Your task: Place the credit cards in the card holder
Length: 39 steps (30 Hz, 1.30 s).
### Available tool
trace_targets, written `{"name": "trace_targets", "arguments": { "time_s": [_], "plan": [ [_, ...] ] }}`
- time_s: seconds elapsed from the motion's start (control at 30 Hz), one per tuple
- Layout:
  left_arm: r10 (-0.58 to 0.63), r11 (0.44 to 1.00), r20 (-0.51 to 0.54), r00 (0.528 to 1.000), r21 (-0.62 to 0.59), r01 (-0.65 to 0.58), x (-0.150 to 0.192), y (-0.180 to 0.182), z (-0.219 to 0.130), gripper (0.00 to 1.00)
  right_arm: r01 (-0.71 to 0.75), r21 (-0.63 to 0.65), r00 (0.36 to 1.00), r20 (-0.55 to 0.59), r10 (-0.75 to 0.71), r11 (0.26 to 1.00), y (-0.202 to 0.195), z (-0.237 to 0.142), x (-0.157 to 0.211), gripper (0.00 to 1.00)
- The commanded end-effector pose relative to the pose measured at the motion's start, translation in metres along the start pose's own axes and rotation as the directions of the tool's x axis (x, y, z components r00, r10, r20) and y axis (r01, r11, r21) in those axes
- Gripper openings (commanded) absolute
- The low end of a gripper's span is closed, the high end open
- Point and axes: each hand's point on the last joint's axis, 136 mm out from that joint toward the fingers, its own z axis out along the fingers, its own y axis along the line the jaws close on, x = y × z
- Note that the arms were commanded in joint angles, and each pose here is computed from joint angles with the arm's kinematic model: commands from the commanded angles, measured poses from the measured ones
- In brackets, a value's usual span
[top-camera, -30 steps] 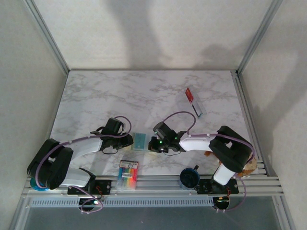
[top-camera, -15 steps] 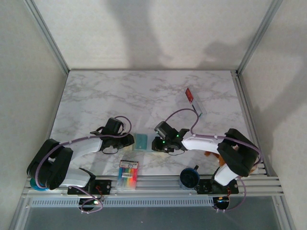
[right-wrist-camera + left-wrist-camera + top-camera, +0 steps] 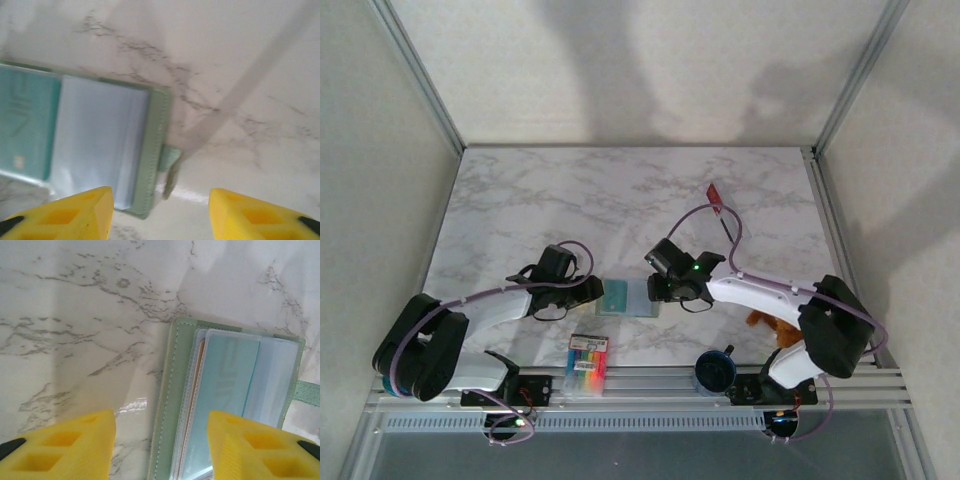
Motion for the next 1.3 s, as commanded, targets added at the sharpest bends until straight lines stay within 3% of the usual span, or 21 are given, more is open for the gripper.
{"name": "trace_targets", "arguments": {
  "time_s": [0.0, 0.17, 0.27, 0.4, 0.53, 0.8, 1.07, 1.17, 1.27],
  "plan": [
    [0.006, 1.0, -0.022, 1.0, 0.005, -0.006, 0.004, 0.001, 0.004, 0.51, 0.042, 0.058, 0.999, -0.027, -0.041, 0.997, -0.009, 0.01, 0.001, 0.45],
    [0.016, 1.0, -0.048, 0.999, 0.012, -0.015, 0.004, -0.001, 0.01, 0.52, 0.06, 0.051, 0.998, -0.008, -0.06, 0.997, -0.006, 0.022, -0.007, 0.16],
    [0.021, 0.999, -0.04, 0.999, 0.049, -0.019, 0.004, -0.008, 0.01, 0.51, 0.164, -0.021, 0.986, -0.032, -0.165, 0.986, 0.012, 0.03, -0.01, 0.0],
    [0.024, 0.998, -0.007, 1.0, 0.054, -0.024, -0.003, -0.012, 0.005, 0.53, 0.229, -0.144, 0.967, -0.082, -0.242, 0.963, 0.039, 0.041, 0.003, 0.0],
    [0.017, 0.996, 0.015, 1.0, 0.088, -0.018, -0.005, -0.02, -0.003, 0.48, 0.252, -0.226, 0.956, -0.094, -0.279, 0.941, 0.063, 0.047, 0.01, 0.0],
    [0.033, 0.985, 0.099, 0.995, 0.166, -0.049, -0.017, -0.044, -0.032, 0.36, 0.171, -0.396, 0.975, -0.068, -0.214, 0.902, 0.097, 0.043, 0.012, 0.0],
    [0.008, 0.965, 0.05, 0.999, 0.262, -0.021, -0.008, -0.056, -0.027, 0.35, 0.088, -0.403, 0.992, -0.052, -0.119, 0.911, 0.091, 0.044, 0.012, 0.0],
    [0.004, 0.955, 0.013, 1.0, 0.297, -0.008, 0.0, -0.061, -0.023, 0.45, 0.075, -0.4, 0.994, -0.043, -0.1, 0.914, 0.084, 0.044, 0.012, 0.0],
    [0.008, 0.952, -0.022, 1.0, 0.305, -0.001, 0.008, -0.063, -0.018, 0.47, 0.045, -0.382, 0.997, -0.04, -0.066, 0.923, 0.073, 0.041, 0.013, 0.0]
  ]
}}
